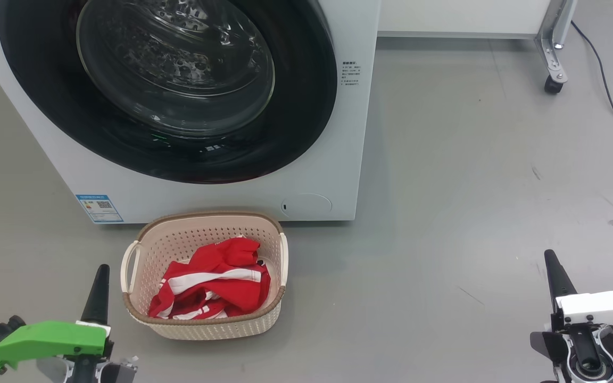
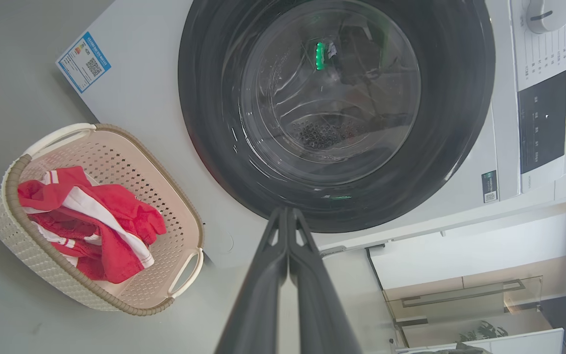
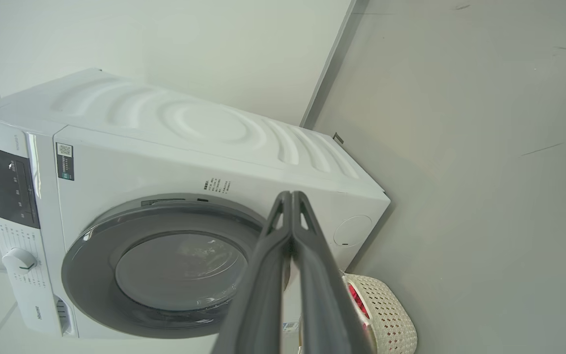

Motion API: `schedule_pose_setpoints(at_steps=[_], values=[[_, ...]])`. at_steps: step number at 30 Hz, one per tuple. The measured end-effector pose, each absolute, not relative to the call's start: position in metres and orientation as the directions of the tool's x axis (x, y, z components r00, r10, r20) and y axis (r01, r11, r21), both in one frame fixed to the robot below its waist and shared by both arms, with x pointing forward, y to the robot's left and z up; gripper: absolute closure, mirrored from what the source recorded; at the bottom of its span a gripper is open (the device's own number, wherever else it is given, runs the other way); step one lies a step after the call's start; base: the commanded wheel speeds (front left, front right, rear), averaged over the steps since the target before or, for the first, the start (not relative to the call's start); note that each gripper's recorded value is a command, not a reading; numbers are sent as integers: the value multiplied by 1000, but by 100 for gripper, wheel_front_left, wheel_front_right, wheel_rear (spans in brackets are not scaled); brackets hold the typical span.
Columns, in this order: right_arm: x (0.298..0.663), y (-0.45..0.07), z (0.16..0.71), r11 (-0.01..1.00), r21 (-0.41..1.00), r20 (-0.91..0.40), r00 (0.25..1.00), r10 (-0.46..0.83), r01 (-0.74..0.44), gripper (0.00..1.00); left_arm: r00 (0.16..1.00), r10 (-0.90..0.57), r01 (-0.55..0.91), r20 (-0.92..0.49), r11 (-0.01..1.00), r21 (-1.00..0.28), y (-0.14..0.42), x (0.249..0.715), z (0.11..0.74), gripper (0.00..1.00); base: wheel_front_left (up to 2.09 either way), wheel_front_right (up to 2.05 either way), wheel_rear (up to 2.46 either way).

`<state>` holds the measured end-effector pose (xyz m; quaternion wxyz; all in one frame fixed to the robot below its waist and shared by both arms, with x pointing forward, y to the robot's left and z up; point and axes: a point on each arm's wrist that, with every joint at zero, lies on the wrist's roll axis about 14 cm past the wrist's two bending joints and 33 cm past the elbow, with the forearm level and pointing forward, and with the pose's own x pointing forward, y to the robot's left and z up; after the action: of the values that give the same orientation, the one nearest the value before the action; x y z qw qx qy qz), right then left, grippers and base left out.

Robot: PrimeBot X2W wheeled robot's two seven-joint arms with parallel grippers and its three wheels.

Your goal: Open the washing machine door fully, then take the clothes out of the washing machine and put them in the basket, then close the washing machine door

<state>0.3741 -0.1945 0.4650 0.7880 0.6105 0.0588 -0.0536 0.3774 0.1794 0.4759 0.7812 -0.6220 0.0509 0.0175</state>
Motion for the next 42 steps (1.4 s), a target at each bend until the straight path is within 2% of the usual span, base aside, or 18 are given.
schedule_pose_setpoints(at_steps=[19, 42], values=[[373, -206, 477, -2, 995, -99, 995, -30, 99, 100, 997, -28, -78, -79, 10, -997, 186, 380, 483, 100, 0, 0, 0], [374, -206, 477, -12, 996, -94, 995, -29, 93, 100, 997, -27, -78, -78, -8, -997, 186, 380, 483, 100, 0, 0, 0]])
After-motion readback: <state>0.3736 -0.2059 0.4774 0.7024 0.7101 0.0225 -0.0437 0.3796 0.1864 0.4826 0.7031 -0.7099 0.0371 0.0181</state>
